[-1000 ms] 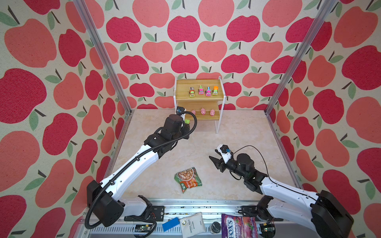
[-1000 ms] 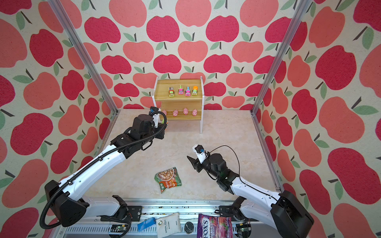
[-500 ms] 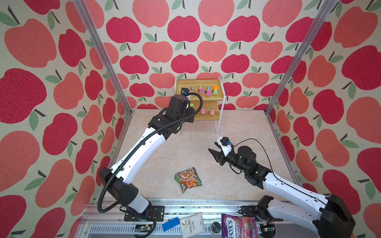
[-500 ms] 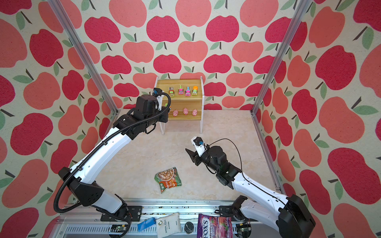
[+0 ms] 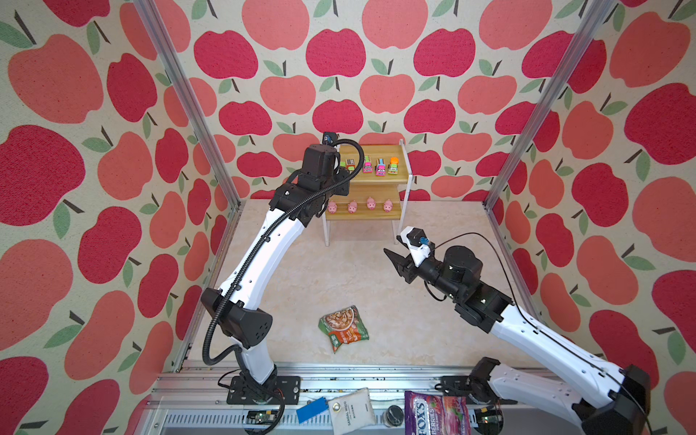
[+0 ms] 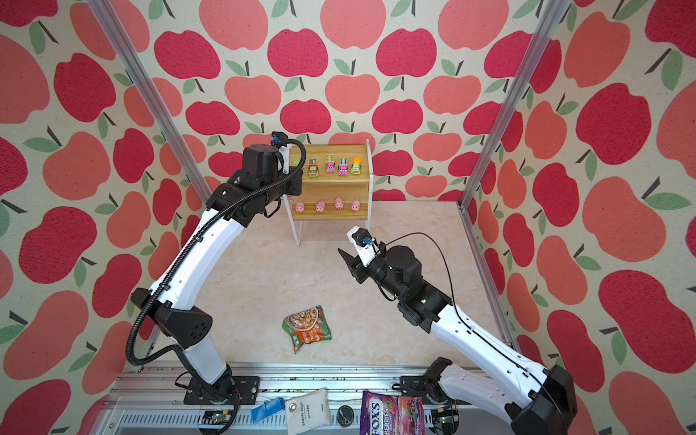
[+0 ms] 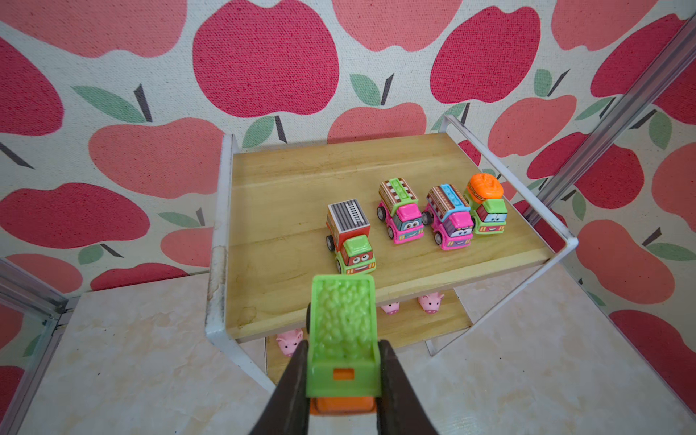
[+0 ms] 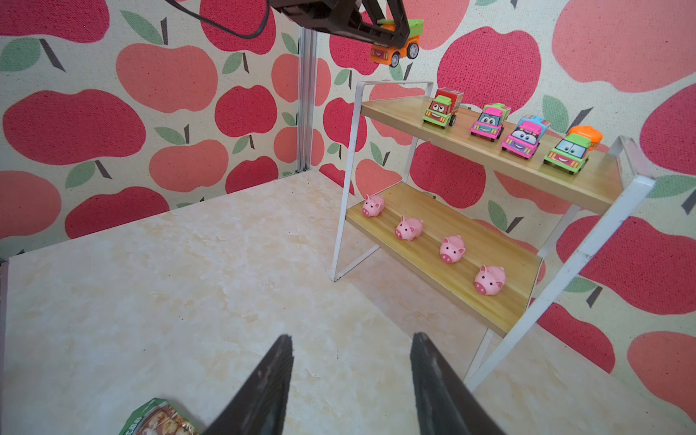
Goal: Place and organize the plastic toys onto the shelf
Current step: 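Carry the dump truck with the left gripper up to the top shelf, then lower the dump truck beside the fire truck and open the left gripper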
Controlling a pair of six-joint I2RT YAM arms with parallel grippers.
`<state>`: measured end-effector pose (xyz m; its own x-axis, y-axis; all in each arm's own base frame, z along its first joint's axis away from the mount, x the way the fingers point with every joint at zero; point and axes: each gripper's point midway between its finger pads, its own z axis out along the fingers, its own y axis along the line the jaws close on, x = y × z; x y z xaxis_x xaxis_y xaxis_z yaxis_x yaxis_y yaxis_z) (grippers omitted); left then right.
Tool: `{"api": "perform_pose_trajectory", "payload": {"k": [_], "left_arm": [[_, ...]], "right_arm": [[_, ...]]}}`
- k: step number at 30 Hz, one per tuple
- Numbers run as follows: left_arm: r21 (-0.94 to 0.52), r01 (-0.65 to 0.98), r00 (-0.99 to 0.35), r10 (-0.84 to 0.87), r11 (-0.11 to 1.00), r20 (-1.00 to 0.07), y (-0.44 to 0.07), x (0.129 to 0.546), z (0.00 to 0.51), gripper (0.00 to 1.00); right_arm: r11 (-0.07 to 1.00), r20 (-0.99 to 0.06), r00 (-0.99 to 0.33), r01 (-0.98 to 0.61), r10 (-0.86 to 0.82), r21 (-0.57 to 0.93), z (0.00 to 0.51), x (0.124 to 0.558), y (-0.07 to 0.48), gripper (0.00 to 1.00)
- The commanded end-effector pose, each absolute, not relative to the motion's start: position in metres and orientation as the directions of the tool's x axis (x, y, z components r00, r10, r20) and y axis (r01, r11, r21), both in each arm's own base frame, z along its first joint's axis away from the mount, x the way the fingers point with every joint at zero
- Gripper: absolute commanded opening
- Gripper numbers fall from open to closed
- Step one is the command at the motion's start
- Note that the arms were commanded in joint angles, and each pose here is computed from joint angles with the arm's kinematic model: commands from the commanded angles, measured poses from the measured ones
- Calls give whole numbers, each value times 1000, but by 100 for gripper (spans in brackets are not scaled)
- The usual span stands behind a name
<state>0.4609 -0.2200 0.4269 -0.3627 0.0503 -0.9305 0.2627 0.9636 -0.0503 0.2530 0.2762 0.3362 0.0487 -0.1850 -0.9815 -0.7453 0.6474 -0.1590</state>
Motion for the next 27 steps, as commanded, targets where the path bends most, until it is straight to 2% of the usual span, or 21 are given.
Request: {"api": "perform_pose_trajectory", "payload": {"k": [1, 16, 27], "left_arm": [[-28, 244, -387, 71, 969, -919, -215, 471, 421, 26], [-34, 104, -407, 11, 994, -913, -197, 526, 405, 26], [-52, 93, -404, -10, 994, -915, -196, 546, 395, 27]], "right_arm": [[661, -977, 92, -724, -190, -197, 357, 257, 273, 54], [658, -972, 106, -720, -210, -221, 355, 252, 266, 54], [660, -970, 103, -717, -218, -225, 350, 253, 266, 54]]}}
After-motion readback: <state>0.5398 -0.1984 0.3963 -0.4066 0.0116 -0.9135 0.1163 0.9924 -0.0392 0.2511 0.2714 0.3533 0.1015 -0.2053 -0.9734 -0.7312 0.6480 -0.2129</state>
